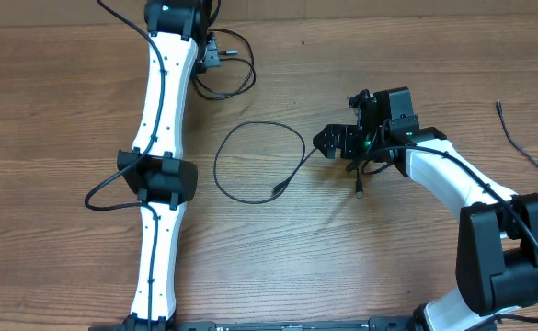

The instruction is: Untangle cables

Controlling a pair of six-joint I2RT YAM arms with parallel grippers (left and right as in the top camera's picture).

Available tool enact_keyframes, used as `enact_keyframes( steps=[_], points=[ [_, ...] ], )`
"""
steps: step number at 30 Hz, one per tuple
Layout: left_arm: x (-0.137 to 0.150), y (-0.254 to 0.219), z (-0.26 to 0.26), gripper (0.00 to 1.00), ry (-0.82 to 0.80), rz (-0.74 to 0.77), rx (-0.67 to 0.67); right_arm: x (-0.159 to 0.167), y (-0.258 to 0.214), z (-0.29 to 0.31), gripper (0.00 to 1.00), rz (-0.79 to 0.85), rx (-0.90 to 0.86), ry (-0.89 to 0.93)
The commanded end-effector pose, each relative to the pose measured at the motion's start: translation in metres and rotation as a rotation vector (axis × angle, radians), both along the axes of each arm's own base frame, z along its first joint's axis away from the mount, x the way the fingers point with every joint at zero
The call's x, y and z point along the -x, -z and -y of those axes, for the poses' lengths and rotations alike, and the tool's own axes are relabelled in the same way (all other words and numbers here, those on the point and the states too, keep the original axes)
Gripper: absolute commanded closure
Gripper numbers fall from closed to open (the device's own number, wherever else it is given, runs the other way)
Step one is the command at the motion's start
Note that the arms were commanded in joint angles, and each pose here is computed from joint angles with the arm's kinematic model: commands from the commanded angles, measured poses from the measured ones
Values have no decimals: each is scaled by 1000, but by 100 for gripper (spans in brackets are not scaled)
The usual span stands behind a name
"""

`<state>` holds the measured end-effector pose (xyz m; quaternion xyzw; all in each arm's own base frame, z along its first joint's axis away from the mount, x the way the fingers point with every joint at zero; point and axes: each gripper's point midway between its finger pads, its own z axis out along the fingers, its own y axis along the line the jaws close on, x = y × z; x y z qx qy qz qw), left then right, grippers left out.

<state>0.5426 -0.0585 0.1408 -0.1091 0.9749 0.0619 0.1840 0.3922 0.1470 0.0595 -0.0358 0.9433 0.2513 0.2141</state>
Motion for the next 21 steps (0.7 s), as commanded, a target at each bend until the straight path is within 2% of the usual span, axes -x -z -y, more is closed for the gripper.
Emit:
enact_keyframes(
  steps=[1, 2, 4, 6, 8, 10, 12, 18, 20, 21],
  points=[
    [1, -22, -6, 96, -48, 50, 22, -1, -1, 0, 0, 7, 6, -2],
    [1, -19, -8, 92, -78, 45, 30, -1, -1, 0, 0, 7, 6, -2],
    [0, -7, -13, 67, -162, 33, 54, -1, -1, 0, 0, 7, 6, -2],
    [-3, 6, -17, 62, -231, 24, 72, -1, -1, 0, 0, 7, 6, -2],
    [-4, 18, -17, 49, -270, 14, 85, -1, -1, 0, 0, 7, 6, -2],
    [-7, 31, -15, 30, -293, 5, 95, -1, -1, 0, 0, 7, 6, -2],
    [-9, 44, -14, 1, -306, -3, 98, -1, -1, 0, 0, 7, 6, -2],
    [-7, 80, 1, 2, -283, -70, 169, -1, -1, 0, 0, 7, 6, -2],
    [-3, 87, 1, 17, -290, -94, 165, -1, -1, 0, 0, 7, 6, -2],
    [0, 92, 1, 19, -315, -106, 173, -1, -1, 0, 0, 7, 6, -2]
  ],
)
